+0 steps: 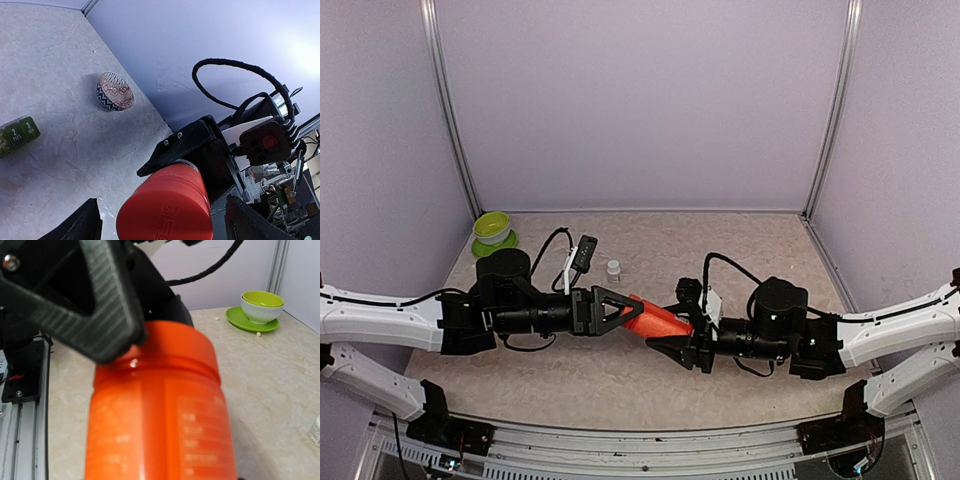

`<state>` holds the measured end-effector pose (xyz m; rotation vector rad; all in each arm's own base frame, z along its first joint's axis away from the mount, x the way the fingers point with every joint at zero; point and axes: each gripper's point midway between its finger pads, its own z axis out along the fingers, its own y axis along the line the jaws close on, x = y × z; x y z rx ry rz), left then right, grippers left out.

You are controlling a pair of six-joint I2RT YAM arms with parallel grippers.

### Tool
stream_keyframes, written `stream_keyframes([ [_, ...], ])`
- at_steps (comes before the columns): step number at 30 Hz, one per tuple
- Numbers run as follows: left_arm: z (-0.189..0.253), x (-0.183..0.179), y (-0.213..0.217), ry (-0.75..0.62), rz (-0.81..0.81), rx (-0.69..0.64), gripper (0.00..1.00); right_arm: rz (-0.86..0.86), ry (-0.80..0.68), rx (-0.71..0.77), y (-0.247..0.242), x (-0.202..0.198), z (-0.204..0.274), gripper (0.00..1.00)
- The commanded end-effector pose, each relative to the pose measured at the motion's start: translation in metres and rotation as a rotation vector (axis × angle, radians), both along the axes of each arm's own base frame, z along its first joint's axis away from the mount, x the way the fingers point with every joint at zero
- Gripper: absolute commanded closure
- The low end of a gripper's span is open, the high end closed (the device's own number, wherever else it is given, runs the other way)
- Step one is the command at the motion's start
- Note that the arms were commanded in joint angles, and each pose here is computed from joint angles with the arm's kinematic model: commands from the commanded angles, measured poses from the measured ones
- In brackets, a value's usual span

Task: Sort the pills into containers
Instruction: Screw the lid of the pill bottle onto the pill bottle.

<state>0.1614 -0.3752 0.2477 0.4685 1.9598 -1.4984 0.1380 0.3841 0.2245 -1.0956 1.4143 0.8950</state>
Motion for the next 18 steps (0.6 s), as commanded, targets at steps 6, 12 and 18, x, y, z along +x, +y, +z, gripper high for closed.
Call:
stream_keyframes([
  [6,0.017,-0.002,-0.004,-0.03,-0.032,-0.055,0.34,0.009,-0.023,0.063,-0.004,-0.005,0.014,0.76],
  [12,0.02,-0.008,-0.006,-0.051,-0.059,-0.076,0.38,0.03,0.018,0.108,-0.002,-0.009,0.02,0.76],
  [18,0.017,-0.013,-0.011,-0.045,-0.088,-0.071,0.31,0.031,0.039,0.111,0.002,-0.008,0.019,0.76],
])
